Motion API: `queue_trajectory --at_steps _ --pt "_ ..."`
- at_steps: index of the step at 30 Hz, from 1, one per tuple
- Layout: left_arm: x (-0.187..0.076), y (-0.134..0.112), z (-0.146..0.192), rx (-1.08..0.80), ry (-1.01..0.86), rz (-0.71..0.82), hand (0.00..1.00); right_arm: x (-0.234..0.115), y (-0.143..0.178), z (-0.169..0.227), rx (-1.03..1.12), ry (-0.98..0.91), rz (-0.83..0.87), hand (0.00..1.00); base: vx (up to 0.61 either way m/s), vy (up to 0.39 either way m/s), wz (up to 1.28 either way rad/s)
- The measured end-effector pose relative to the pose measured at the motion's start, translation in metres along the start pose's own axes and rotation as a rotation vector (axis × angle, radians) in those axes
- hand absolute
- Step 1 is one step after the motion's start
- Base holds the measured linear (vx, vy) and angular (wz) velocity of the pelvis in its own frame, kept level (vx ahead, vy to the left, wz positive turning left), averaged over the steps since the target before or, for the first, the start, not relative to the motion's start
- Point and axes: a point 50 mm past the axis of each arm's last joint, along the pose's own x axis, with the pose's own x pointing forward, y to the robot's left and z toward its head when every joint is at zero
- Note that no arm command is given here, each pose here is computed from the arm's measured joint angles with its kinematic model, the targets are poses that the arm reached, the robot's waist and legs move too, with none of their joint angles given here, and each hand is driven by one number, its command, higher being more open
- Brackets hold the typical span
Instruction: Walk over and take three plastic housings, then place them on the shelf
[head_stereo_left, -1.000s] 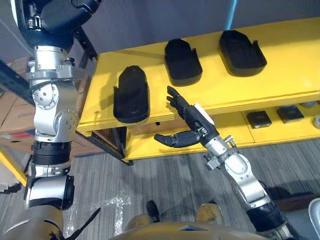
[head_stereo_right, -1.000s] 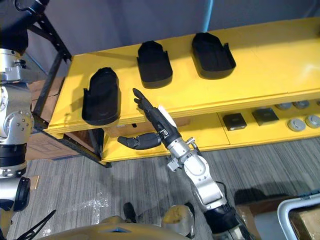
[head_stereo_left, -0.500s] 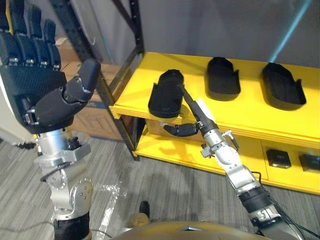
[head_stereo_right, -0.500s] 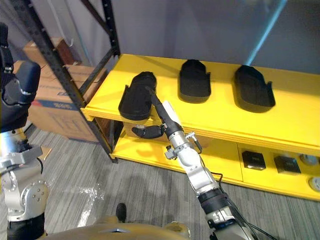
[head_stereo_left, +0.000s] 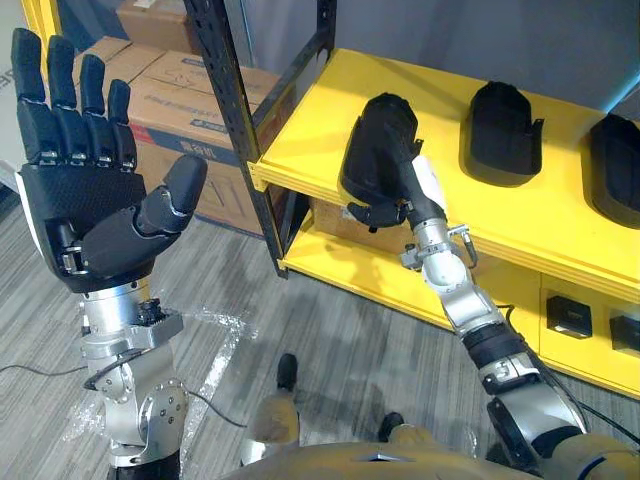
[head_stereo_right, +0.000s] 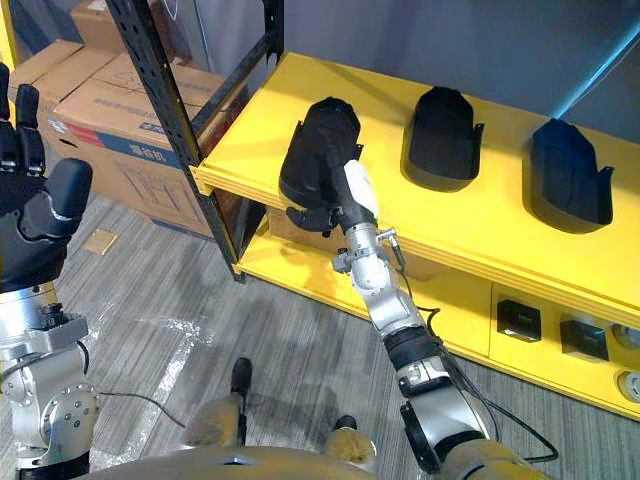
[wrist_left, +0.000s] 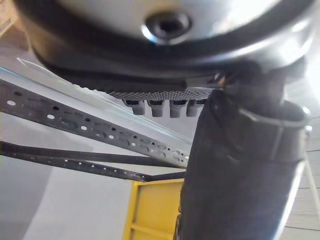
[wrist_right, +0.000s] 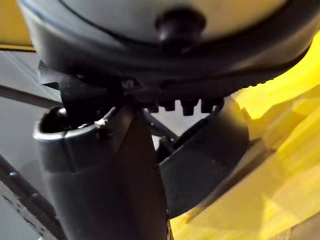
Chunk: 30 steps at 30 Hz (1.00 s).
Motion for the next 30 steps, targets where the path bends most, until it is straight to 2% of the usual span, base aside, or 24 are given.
queue_trajectory --at_steps 5,14,22,30 --pt "0.0 0.0 0.0 -0.024 -0.008 0.007 1.0 0.018 -0.023 -0.005 -0.137 -0.014 -0.034 1.0 0.0 -0.021 0.06" --pt "0.0 -0.002 -0.002 -0.068 -0.011 0.005 1.0 0.048 -0.039 0.02 -0.25 -0.17 -0.021 1.0 -0.05 -0.018 0.02" --pt "-0.001 -0.007 -0.008 -0.132 0.003 0.006 1.0 0.063 -0.046 0.041 -0.338 -0.282 -0.026 1.0 -0.01 -0.028 0.0" --pt "-0.002 -0.015 -0.014 -0.193 0.011 -0.002 1.0 0.072 -0.047 0.052 -0.363 -0.312 -0.014 1.0 0.01 -0.036 -0.01"
